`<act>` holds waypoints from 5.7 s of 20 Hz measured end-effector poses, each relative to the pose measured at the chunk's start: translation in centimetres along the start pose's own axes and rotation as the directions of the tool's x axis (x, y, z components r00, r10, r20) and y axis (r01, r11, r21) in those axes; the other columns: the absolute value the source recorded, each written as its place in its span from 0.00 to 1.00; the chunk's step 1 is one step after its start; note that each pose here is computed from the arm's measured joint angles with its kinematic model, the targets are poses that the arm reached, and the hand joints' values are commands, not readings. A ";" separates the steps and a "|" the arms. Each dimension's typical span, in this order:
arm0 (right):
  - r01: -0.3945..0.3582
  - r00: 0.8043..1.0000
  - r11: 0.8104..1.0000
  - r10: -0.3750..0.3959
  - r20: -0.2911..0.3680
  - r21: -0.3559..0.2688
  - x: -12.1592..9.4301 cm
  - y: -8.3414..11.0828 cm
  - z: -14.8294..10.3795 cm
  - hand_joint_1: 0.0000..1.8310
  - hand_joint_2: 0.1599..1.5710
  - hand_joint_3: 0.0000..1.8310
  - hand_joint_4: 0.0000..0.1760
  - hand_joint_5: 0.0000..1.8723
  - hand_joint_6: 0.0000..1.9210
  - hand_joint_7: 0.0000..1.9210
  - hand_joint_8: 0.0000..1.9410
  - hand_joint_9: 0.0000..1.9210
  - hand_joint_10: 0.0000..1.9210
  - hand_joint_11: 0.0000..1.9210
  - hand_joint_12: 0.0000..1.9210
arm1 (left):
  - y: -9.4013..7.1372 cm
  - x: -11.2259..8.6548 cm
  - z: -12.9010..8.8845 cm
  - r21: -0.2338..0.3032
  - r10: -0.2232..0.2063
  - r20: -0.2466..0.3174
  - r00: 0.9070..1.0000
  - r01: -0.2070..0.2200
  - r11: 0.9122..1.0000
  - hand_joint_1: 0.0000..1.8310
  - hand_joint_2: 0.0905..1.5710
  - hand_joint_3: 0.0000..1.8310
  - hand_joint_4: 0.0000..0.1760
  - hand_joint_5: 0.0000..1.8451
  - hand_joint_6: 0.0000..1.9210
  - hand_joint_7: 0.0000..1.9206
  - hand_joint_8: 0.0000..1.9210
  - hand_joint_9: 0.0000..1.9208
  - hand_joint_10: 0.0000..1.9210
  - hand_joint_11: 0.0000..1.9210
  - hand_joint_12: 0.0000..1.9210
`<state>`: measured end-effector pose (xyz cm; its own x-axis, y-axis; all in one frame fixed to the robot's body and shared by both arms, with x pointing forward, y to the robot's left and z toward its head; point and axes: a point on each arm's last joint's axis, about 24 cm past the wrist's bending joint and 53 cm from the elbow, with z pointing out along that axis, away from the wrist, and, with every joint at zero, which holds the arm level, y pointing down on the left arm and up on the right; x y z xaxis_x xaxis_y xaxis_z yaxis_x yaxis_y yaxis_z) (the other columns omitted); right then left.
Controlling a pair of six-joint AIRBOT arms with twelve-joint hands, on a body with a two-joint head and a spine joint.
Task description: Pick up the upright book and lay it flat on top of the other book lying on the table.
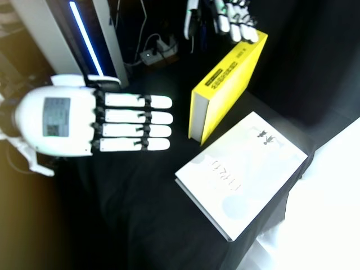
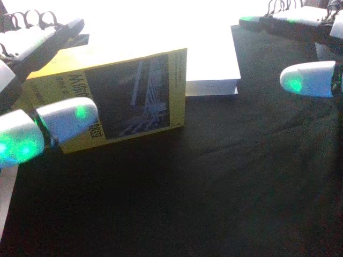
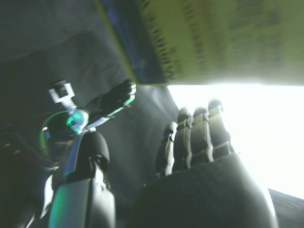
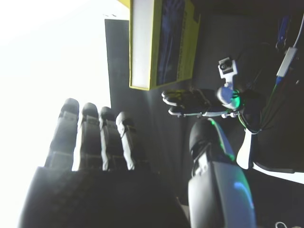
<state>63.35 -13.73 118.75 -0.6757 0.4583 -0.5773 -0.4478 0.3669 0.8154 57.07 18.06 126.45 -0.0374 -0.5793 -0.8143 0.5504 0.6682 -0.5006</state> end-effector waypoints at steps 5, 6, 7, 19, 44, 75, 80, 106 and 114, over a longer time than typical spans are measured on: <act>0.007 1.000 1.000 -0.007 -0.030 0.009 0.8 0.2 -0.3 0.06 0.83 0.01 0.02 0.00 0.00 0.00 0.00 0.00 0.00 0.00 0.00 | -0.2 -0.4 -0.3 0.006 0.004 0.014 1.000 -0.004 1.000 0.12 0.77 0.00 0.26 0.00 0.00 0.00 0.00 0.00 0.00 0.00 0.00; 0.006 1.000 1.000 -0.006 -0.027 0.011 0.7 0.2 -0.4 0.05 0.83 0.01 0.02 0.00 0.00 0.00 0.00 0.00 0.00 0.00 0.00 | -0.1 -0.6 -0.4 0.001 0.001 0.025 1.000 -0.001 1.000 0.13 0.76 0.00 0.35 0.00 0.00 0.00 0.00 0.00 0.00 0.00 0.00; 0.001 1.000 1.000 0.000 -0.023 0.012 0.6 0.1 -0.4 0.06 0.83 0.01 0.00 0.00 0.00 0.00 0.00 0.00 0.00 0.00 0.00 | 0.1 -1.0 -0.5 -0.007 0.002 0.040 0.999 -0.002 1.000 0.17 0.73 0.00 0.55 0.00 0.00 0.00 0.00 0.00 0.00 0.00 0.00; -0.017 1.000 1.000 0.017 -0.014 0.018 0.3 -0.1 -0.4 0.04 0.85 0.00 0.11 0.00 0.00 0.00 0.00 0.00 0.00 0.00 0.00 | 9.0 -1.0 -0.6 -0.276 -0.042 0.085 0.995 0.064 0.959 0.42 0.66 0.00 0.33 0.06 0.01 0.05 0.01 0.06 0.00 0.00 0.28; 0.008 0.999 0.963 0.000 0.032 -0.268 -2.2 7.9 1.9 0.23 0.66 0.00 0.00 0.00 0.00 0.00 0.00 0.00 0.00 0.00 0.00 | 1.0 -1.8 1.5 -0.003 -0.048 0.125 0.991 0.049 0.999 0.63 0.70 0.00 0.00 0.52 0.53 0.63 0.57 0.64 0.70 0.59 0.90; -0.056 0.998 0.973 0.060 0.009 -0.223 -2.0 5.1 5.7 0.63 0.69 0.00 0.00 0.51 0.54 0.68 0.98 0.71 1.00 0.74 1.00 | -4.4 -5.1 -0.3 0.183 -0.090 0.273 0.958 0.040 0.982 0.27 0.63 0.00 1.00 0.00 0.00 0.00 0.00 0.00 0.00 0.00 0.00; 0.066 0.994 0.962 -0.039 0.105 -0.266 -5.0 7.5 5.5 0.61 0.73 0.00 0.00 0.44 0.64 0.54 0.92 0.59 0.97 0.60 1.00 | -1.0 -2.8 -1.6 0.041 -0.074 0.213 0.974 0.067 0.997 0.28 0.67 0.00 0.77 0.00 0.00 0.00 0.00 0.00 0.00 0.00 0.00; 0.240 0.904 0.971 -0.220 0.367 -0.009 -16.9 4.9 10.3 0.75 0.70 0.00 0.00 0.42 0.49 0.53 0.52 0.46 0.76 0.35 0.95 | 0.6 0.9 -2.3 -0.005 -0.087 0.129 0.988 0.088 0.996 0.32 0.77 0.02 0.67 0.00 0.00 0.00 0.00 0.00 0.00 0.00 0.00; 0.176 0.946 0.984 -0.174 0.272 0.019 -11.5 0.2 12.8 0.68 0.72 0.00 0.00 0.42 0.53 0.50 0.67 0.55 0.73 0.45 0.90 | 0.5 0.8 -2.3 0.000 -0.085 0.130 0.988 0.086 0.996 0.21 0.79 0.02 0.56 0.00 0.00 0.00 0.00 0.00 0.00 0.00 0.00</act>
<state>78.54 -8.58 124.97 -0.4022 0.5899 -0.7002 -0.5486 0.4570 0.7002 55.38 19.05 124.85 0.0244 -0.6900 -0.7234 0.5456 0.6156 -0.5687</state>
